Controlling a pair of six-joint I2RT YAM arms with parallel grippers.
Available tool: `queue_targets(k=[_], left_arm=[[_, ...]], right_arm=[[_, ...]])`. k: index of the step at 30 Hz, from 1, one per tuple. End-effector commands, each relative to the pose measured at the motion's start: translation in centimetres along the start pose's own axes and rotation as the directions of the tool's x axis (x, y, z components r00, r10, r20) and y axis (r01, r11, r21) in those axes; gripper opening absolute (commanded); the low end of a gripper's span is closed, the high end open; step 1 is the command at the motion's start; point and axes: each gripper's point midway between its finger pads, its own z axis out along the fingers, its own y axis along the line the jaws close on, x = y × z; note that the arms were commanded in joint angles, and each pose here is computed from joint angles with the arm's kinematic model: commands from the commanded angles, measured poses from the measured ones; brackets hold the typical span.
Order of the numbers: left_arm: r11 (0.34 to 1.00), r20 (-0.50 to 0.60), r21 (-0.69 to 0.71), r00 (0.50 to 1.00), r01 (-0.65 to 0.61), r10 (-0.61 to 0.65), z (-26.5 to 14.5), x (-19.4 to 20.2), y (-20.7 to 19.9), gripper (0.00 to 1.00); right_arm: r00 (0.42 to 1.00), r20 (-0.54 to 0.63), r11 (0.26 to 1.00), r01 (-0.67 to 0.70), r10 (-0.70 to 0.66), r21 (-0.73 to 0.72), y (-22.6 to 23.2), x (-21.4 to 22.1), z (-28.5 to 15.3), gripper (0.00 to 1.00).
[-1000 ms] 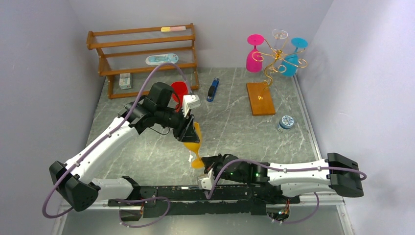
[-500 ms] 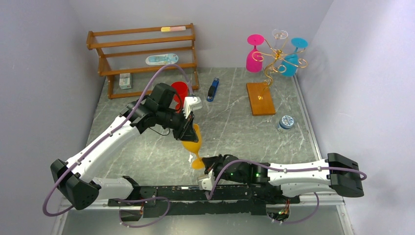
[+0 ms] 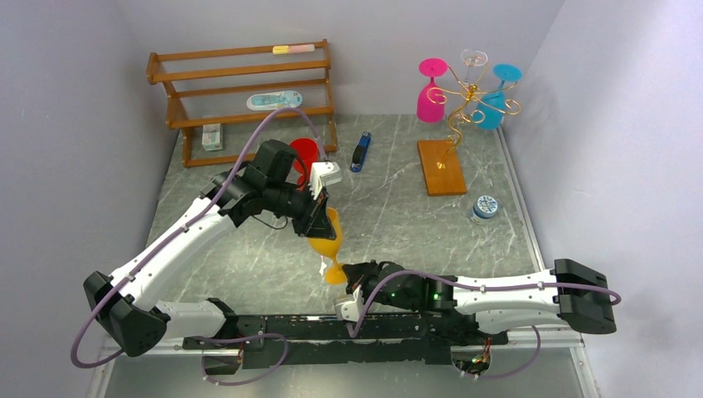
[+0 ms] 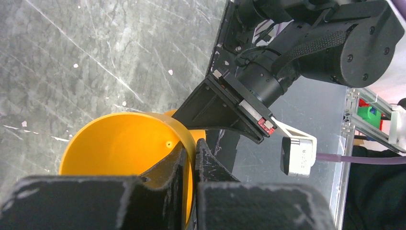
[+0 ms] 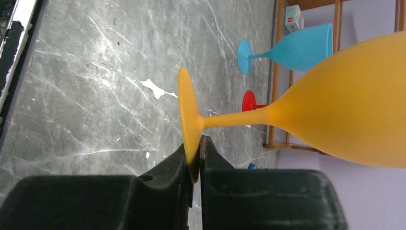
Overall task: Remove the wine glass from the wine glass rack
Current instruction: Place the wine glass at the center of the board.
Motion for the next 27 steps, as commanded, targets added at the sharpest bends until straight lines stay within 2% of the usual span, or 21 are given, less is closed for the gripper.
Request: queue_targets(k=[1, 7, 10, 18, 22, 27], left_arm=[[0.996, 0.087, -0.018, 0.992, -0.089, 0.090, -0.9, -2.3, -1.1, 0.05], [0.995, 0.100, -0.047, 0.990, -0.092, 0.096, -1.1, -2.5, -0.9, 0.05], [0.994, 0.108, -0.061, 0.989, -0.094, 0.100, -1.4, -2.7, -0.8, 0.05], [0.986, 0.107, -0.143, 0.989, -0.082, 0.098, -1.8, -2.8, 0.4, 0.05], [0.962, 0.107, -0.269, 0.991, -0.048, 0.080, -2.6, -3.1, 2.2, 0.05], [0.918, 0.150, -0.396, 0.987, 0.010, 0.054, -3.6, -3.4, 4.2, 0.05]], right_arm=[[0.999, 0.011, 0.997, -0.046, 0.045, 0.058, -0.9, -0.1, -0.5, 0.14], [0.998, 0.031, 0.994, -0.054, 0.051, 0.093, -1.8, -0.5, -0.9, 0.38], [0.998, 0.033, 0.993, -0.057, 0.054, 0.104, -1.9, -0.5, -1.0, 0.46], [0.997, 0.024, 0.987, -0.078, 0.076, 0.144, -3.0, -0.4, -1.4, 0.52], [0.979, 0.082, 0.945, -0.200, 0.185, 0.258, -5.7, -1.2, -2.5, 0.56], [0.950, 0.163, 0.895, -0.306, 0.266, 0.326, -7.2, -1.9, -3.5, 0.59]])
